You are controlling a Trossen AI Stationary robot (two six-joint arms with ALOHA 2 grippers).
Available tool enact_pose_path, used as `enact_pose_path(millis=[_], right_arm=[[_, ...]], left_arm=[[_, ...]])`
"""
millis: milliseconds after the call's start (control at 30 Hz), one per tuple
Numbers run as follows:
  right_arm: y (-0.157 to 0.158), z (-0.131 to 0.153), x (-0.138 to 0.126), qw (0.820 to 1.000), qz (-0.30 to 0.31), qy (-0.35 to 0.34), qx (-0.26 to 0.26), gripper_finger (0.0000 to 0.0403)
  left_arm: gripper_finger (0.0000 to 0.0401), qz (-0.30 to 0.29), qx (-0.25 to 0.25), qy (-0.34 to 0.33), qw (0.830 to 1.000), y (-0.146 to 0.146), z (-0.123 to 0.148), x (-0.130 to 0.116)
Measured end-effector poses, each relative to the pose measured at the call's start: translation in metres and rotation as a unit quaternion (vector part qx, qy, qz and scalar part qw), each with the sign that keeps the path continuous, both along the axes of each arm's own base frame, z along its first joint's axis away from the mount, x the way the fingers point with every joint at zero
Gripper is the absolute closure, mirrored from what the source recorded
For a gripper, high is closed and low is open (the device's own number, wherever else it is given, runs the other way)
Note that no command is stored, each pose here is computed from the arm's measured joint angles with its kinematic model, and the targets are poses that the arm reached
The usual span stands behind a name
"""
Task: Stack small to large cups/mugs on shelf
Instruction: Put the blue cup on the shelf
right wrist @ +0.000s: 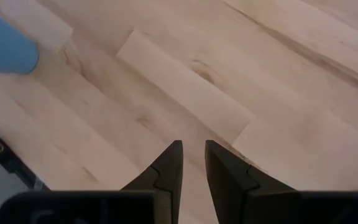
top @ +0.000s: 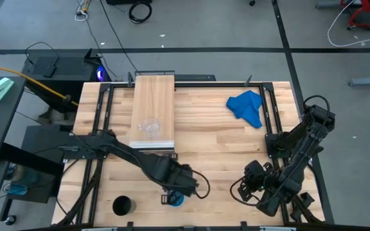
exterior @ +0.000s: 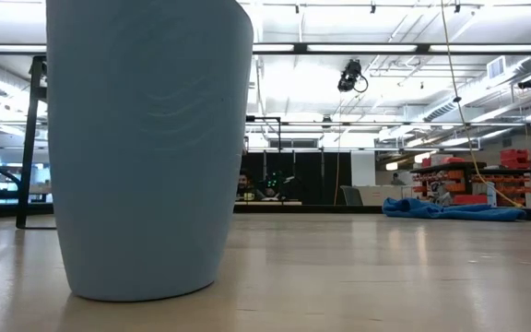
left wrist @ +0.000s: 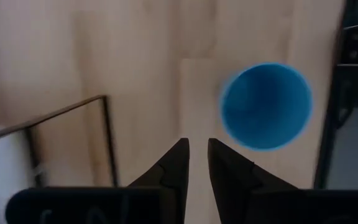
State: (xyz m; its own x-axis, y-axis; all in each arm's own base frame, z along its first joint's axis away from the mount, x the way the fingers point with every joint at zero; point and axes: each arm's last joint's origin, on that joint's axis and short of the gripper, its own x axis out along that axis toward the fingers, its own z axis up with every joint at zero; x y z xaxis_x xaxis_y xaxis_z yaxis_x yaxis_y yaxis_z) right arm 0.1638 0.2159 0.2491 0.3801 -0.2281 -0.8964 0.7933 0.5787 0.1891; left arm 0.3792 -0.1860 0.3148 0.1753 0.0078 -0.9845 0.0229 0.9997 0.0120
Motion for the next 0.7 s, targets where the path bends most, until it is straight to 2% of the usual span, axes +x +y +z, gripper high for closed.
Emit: enact_pose_path(millis=[133, 267, 467, 700], right_arm=[[0.005, 0.000, -0.006, 1.000, 0.005, -0.003, 0.004, 0.0328], [0.008, 0.000, -0.010, 1.000, 0.011, -0.003, 0.006, 0.0328], [0.008, 0.000, -0.011, 1.000, 0.012, -0.003, 0.005, 0.0328], [0.010, 0.000, -0.014, 1.000, 0.021, -0.002, 0.003, 0.0328]], left_arm=[[0.0333, -0.016, -0.023, 0.002, 1.000, -0.008, -0.015, 0.011], [0.0327, -0.025, -0.043, -0.025, 0.998, -0.011, -0.015, 0.018], [0.0328, -0.022, -0.047, -0.032, 0.998, -0.012, -0.015, 0.019], [0.0327, -0.016, -0.046, -0.014, 0.999, -0.017, -0.034, 0.027]])
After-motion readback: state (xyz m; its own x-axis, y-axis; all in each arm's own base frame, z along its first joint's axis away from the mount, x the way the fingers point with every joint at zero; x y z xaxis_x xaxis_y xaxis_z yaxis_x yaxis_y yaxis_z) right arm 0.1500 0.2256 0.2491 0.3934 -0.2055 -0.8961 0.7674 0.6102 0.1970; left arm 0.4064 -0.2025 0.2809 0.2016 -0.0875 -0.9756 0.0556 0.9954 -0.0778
